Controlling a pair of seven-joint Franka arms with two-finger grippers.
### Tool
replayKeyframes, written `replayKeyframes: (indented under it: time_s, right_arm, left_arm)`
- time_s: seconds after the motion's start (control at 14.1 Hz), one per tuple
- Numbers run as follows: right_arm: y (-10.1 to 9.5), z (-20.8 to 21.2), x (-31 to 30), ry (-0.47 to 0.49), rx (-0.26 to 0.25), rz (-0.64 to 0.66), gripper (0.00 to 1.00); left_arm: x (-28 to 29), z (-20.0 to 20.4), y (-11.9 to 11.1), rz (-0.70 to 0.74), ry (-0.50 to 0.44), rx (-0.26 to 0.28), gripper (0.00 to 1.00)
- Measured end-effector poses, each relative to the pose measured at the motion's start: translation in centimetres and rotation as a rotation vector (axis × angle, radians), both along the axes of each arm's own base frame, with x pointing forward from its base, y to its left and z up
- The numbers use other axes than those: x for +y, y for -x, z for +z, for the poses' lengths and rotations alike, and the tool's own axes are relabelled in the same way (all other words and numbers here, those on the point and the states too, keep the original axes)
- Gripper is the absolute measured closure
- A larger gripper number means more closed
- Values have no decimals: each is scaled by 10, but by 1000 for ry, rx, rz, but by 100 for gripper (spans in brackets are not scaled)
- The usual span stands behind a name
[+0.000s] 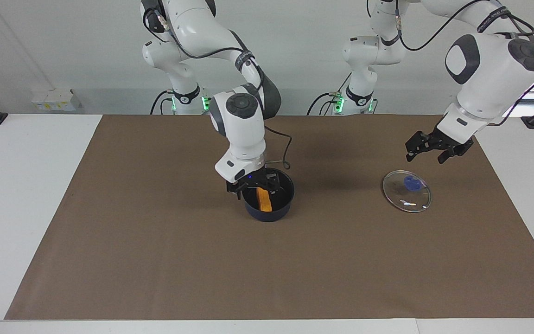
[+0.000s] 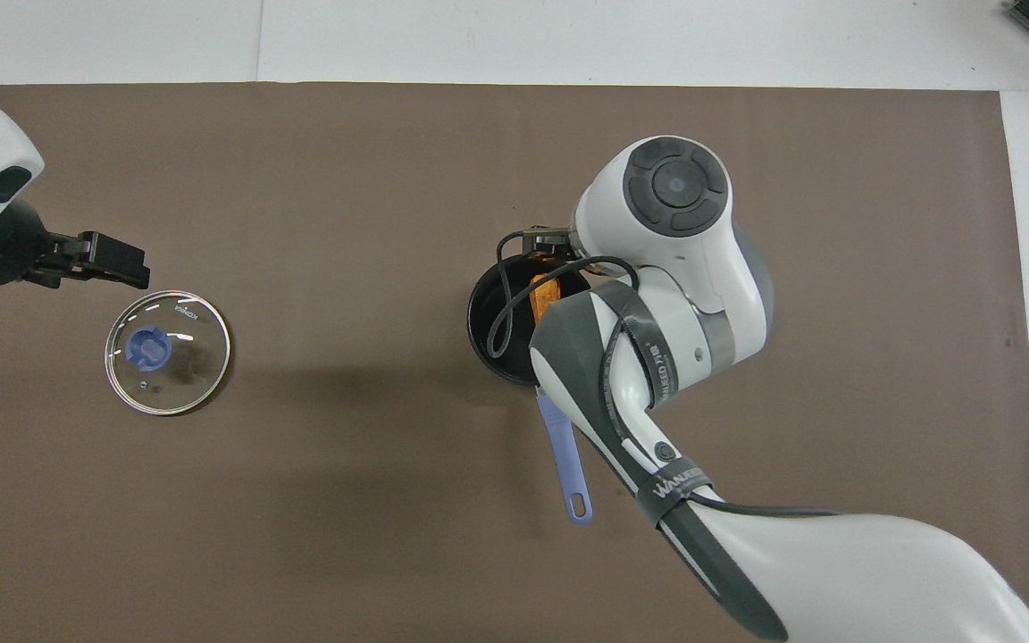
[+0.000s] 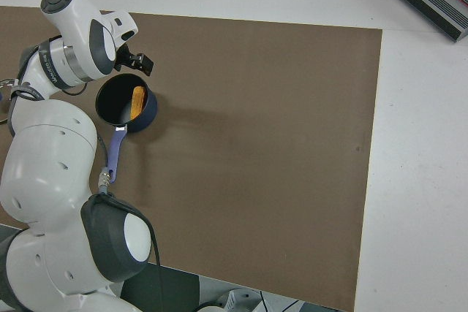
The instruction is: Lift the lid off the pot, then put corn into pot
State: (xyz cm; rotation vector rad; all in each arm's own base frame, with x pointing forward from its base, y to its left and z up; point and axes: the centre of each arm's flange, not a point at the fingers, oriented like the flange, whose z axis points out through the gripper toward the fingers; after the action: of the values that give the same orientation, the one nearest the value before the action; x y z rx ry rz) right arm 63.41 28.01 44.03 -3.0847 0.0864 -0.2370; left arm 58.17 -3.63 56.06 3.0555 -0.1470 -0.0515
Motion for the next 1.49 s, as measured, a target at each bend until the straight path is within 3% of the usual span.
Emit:
replayKeyframes:
  time_s: [0.14, 0.5, 0.71, 0.85, 1.28, 1.49]
  right_arm:
    - [0, 31, -34, 23, 9, 14, 0]
    - [30, 87, -102, 59, 151, 104, 0]
    - [46, 107, -152, 47, 182, 145, 0]
    - [58, 114, -192, 33, 198, 145, 0]
    - [90, 99, -312, 2, 252, 70, 0]
    - [98, 101, -356, 8, 249, 60, 0]
  left_arm:
    - [4, 15, 13, 0, 1, 18, 0]
    - [15, 51, 37, -15, -49, 44, 0]
    - [16, 83, 46, -19, -58, 55, 0]
    - [16, 93, 47, -18, -57, 34, 0]
    - [16, 90, 45, -18, -58, 37, 0]
    - [16, 90, 45, -18, -58, 37, 0]
